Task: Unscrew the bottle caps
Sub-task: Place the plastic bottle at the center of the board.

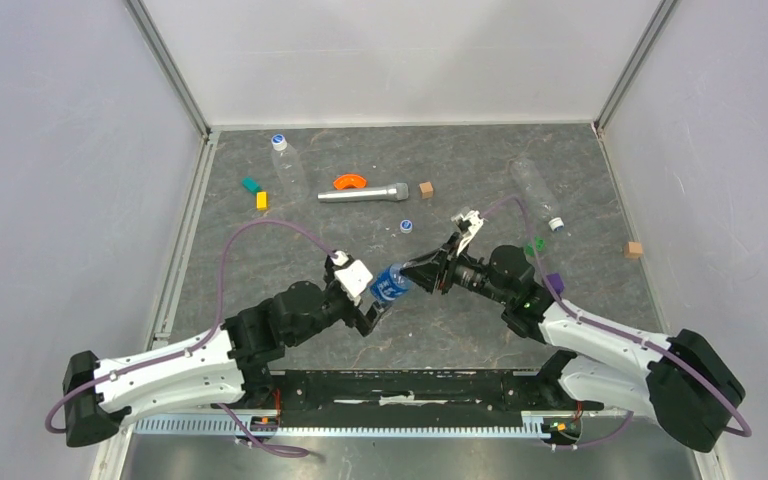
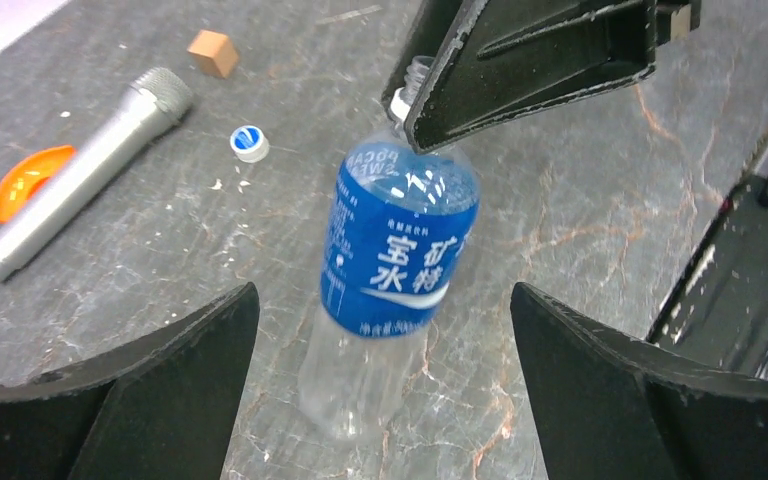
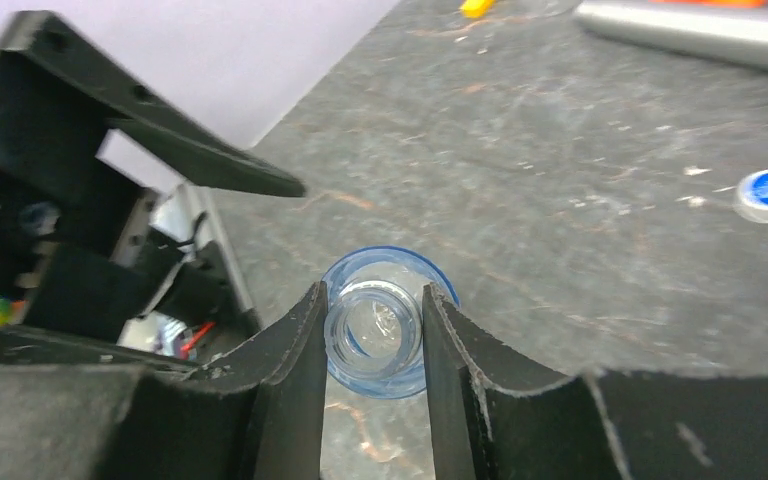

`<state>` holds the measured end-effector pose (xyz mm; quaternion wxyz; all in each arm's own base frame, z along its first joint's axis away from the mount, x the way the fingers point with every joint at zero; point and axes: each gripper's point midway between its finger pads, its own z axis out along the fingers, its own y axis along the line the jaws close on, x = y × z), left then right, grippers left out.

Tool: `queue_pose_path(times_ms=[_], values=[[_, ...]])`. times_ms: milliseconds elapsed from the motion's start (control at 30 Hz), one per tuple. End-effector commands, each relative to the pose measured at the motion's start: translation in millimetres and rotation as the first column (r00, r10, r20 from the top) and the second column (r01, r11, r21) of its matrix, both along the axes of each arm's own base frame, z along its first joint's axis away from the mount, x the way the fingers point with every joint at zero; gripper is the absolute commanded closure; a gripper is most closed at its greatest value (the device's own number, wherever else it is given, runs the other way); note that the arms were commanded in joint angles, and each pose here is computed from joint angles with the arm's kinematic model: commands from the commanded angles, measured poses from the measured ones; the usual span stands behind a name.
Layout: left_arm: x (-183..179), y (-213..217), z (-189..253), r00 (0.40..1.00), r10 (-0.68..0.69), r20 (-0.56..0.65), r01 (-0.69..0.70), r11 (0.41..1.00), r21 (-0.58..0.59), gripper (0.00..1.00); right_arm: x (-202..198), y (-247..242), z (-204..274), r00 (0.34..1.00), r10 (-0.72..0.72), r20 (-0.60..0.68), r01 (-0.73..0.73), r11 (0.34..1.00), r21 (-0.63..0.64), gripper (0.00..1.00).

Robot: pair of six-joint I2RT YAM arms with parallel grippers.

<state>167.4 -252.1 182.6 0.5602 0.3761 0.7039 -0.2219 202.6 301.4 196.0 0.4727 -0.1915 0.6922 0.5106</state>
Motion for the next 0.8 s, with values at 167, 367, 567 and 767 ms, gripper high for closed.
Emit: queue_pose_path(times_ms=[167, 367, 567, 767], values=[[13, 28, 22, 0.984, 0.177, -0.001, -0.176, 0.974, -0.143, 0.0, 71, -48, 57, 0.895, -0.329, 0.301, 0.4, 0.892, -0.212, 1.0], [16, 41, 18, 0.971, 0.24, -0.011, -0.239, 0.961, -0.138, 0.0, 113, -70, 58, 0.825, -0.429, 0.369, 0.555, 0.738, -0.383, 1.0], [15, 44, 17, 0.97, 0.244, -0.018, -0.244, 0.962, -0.118, 0.0, 147, -60, 50, 0.849, -0.408, 0.336, 0.524, 0.729, -0.44, 1.0], [14, 45, 11, 0.97, 0.241, -0.026, -0.242, 0.966, -0.091, 0.0, 177, -57, 33, 0.869, -0.391, 0.301, 0.493, 0.723, -0.483, 1.0]])
